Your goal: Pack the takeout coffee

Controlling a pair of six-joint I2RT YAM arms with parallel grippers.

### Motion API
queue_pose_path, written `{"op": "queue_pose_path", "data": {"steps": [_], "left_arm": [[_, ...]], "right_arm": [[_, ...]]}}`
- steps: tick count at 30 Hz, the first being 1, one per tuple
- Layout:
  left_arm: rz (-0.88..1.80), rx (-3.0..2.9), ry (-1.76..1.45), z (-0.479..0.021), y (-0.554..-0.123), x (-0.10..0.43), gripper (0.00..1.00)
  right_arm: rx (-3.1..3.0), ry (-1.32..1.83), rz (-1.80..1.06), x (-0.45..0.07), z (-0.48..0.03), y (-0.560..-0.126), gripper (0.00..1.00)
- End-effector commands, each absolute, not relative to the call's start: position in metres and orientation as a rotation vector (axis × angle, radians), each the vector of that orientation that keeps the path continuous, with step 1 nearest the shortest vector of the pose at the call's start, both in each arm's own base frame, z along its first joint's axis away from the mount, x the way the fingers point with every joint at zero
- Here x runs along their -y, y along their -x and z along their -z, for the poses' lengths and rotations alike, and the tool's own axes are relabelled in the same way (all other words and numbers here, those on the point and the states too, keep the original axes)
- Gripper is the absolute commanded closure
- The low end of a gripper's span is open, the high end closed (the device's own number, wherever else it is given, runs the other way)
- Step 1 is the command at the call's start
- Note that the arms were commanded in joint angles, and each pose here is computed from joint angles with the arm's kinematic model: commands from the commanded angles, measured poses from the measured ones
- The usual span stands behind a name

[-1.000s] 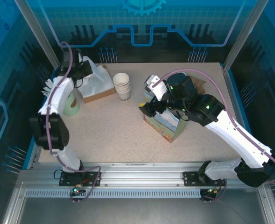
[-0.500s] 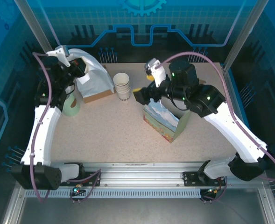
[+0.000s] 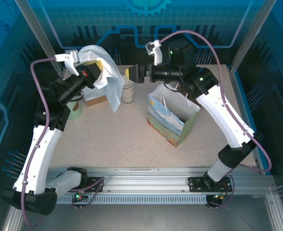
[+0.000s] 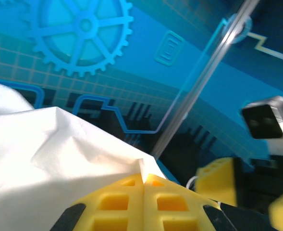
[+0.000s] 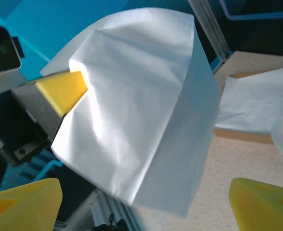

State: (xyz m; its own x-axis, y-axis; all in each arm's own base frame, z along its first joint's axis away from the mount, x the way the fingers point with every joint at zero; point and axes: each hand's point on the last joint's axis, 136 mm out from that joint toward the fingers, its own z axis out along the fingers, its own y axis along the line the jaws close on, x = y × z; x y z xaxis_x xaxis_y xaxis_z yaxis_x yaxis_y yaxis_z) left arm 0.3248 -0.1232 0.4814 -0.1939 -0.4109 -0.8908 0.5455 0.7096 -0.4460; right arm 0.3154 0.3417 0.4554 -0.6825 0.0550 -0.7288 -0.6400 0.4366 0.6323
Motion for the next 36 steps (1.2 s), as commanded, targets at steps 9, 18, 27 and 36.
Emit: {"op": "queue_pose_path", "data": {"steps": [9,18,27,36], "left_arm": [[0.959,-1.441,-0.187,-0.500,-0.306,0.147,1.00],[0.953,-1.465,-0.157,-0.486,-0.315,0.150,1.00],[0.958,-1.477,-0.129,-0.475,-0.320,0.149,1.00],[0.888,-1.506,-0.093,-0.466,-0.321,0.140,1.00]], "right_arm": [[-2.010,0.226,-1.744,-0.364,-0.444,-0.317,0.11],[-1.908,0.147,-1.941,-0.376,-0.448,-0.309,0.36],[-1.884,0.166,-2.008,-0.398,-0.450,-0.312,0.59],[-1.893,0.127,-1.903,-0.386,-0.442,-0.325,0.84]]}}
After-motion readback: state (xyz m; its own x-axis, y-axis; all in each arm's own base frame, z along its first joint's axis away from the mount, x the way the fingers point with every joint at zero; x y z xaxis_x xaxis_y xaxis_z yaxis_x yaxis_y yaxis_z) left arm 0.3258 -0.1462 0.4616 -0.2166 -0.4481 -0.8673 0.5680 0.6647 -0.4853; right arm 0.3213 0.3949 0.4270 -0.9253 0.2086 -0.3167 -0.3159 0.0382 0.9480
